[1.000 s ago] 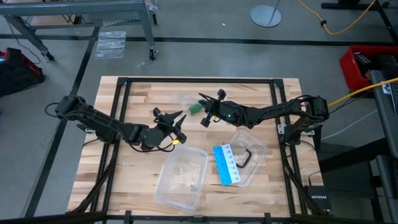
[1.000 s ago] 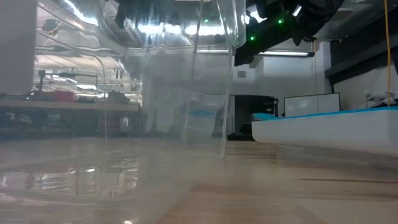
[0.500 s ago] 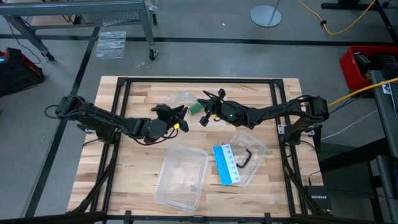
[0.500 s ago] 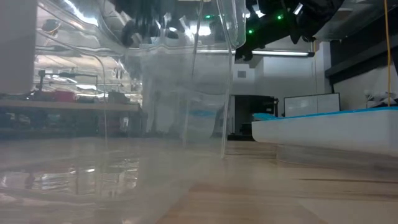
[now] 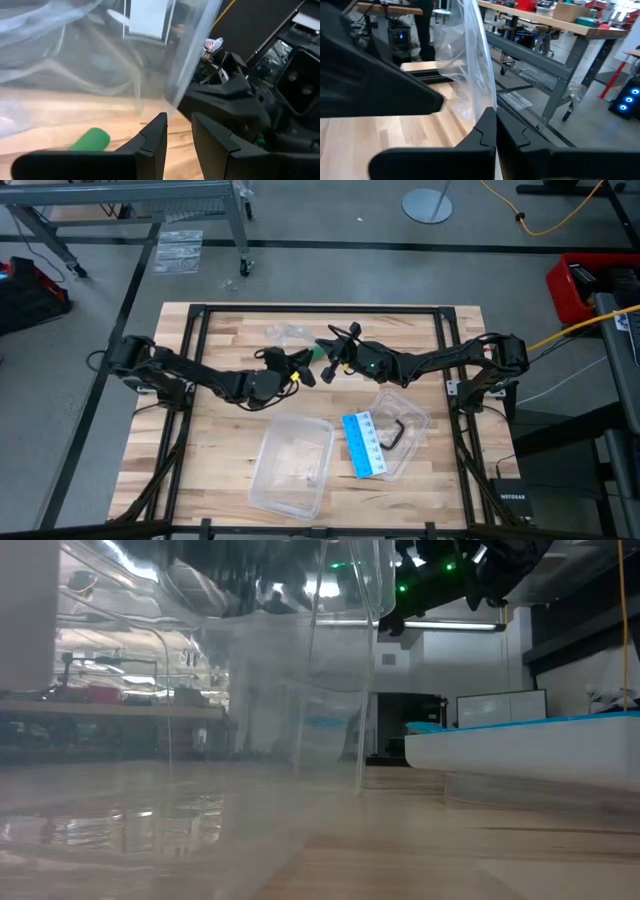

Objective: Roll bandage
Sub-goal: Prepare the transparent zip bag

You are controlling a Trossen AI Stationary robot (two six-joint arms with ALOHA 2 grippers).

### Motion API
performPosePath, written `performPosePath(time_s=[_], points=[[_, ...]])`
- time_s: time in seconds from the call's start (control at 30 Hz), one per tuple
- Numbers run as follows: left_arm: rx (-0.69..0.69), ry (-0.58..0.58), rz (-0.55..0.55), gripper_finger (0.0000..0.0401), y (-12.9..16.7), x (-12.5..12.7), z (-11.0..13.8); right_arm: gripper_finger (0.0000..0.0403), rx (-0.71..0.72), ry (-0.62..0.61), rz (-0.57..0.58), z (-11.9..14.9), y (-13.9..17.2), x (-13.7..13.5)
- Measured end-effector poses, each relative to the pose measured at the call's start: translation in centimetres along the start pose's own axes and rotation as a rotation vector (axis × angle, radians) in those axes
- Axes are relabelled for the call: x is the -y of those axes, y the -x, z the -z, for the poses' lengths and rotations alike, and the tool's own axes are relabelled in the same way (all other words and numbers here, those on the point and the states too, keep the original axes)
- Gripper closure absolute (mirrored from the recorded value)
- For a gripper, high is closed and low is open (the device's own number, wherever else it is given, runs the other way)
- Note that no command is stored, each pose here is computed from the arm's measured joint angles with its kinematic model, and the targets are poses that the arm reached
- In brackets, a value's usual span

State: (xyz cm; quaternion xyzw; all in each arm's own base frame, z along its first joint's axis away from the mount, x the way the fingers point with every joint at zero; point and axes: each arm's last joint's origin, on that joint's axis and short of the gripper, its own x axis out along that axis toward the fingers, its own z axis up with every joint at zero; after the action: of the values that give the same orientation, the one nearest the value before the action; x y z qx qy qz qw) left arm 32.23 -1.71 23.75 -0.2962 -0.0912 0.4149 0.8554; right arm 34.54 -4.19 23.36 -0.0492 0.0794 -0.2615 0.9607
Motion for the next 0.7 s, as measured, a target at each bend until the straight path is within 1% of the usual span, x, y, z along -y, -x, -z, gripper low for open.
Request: performPosePath(time_s=[0.23,0.57,0.63,0.7], points=[[0.015,-0.045,-0.001,0.0317,-0.38,-0.06,-0.02,0.0403,-0.019,0.009,-0.001,0.18,-0.01,0.0],[0.009,-0.073,0.008,0.0317,-0.38,-0.02,-0.02,0.0403,-0.028,0.014,-0.007,0.28,-0.01,-0.03],[0.0,-0.068,0.017,0.0317,-0.38,0.0,0.01,0.0403,-0.028,0.038,-0.025,0.29,-0.01,-0.06],[-0.001,-0.053,0.019,0.0317,-0.38,0.01,0.02,0.0403,-0.041,0.107,-0.005,0.41,-0.01,-0.01]])
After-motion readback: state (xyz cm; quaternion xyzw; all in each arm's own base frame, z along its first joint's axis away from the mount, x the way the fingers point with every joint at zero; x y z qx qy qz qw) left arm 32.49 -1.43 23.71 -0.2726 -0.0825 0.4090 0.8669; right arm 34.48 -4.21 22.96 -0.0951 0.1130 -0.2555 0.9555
